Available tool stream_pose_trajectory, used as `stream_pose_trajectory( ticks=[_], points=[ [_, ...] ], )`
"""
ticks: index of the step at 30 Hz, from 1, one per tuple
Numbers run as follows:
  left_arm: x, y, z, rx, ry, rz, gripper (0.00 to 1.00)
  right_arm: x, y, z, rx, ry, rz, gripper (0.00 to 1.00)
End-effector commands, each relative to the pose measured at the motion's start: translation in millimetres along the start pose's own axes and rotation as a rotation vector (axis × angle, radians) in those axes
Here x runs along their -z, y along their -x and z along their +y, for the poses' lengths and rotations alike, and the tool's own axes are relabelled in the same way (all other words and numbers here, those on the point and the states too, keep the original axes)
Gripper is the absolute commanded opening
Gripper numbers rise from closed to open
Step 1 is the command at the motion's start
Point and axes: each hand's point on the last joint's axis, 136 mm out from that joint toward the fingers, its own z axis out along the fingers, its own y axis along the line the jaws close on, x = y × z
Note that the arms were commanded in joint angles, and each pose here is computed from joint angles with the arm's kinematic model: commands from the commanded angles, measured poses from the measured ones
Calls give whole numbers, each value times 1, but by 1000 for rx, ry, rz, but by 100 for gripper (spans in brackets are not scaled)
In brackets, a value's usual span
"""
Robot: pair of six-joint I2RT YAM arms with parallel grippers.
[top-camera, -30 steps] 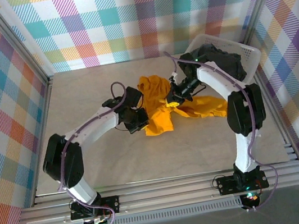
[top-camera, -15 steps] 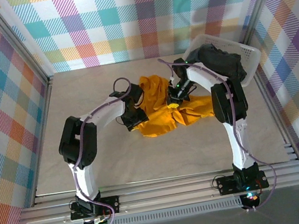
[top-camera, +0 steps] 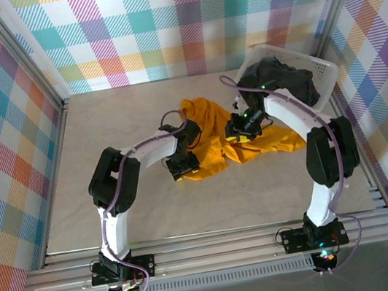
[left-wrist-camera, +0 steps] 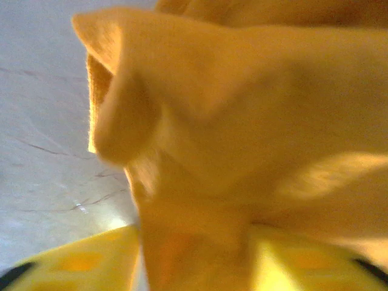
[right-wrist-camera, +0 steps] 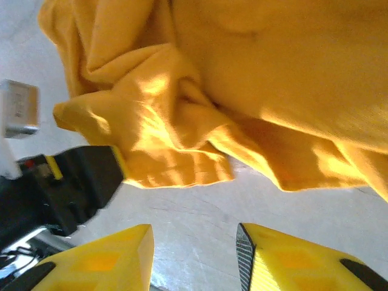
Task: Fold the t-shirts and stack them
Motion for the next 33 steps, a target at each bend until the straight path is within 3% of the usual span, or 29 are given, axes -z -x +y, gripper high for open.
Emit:
stream_pose_trajectory(
  ticks=[1, 2, 3, 8, 12, 15, 18, 24, 33],
  points=[
    [-3, 31, 0, 31, 24, -99, 14, 21, 3, -24, -51, -64, -118, 41],
    [0, 33, 11, 51, 46, -110, 4, 27, 3, -35, -79, -82, -149, 41],
    [5, 36, 24, 78, 70, -125, 0, 33, 2, -45, -105, -97, -180, 41],
    [33, 39, 113, 258, 138, -179, 0, 49, -7, -88, -217, -159, -261, 43],
    [51, 34, 189, 434, 157, -199, 0, 36, -17, -104, -265, -170, -213, 44],
    [64, 29, 226, 525, 175, -221, 0, 20, -21, -103, -300, -129, -166, 46],
    [69, 27, 241, 567, 171, -231, 0, 6, -22, -102, -339, -95, -139, 47],
    [65, 29, 230, 580, 110, -209, 0, -23, -33, -97, -389, -46, -43, 49],
    [67, 36, 222, 550, 82, -205, 0, -26, -70, -54, -361, -41, -27, 53]
  ],
)
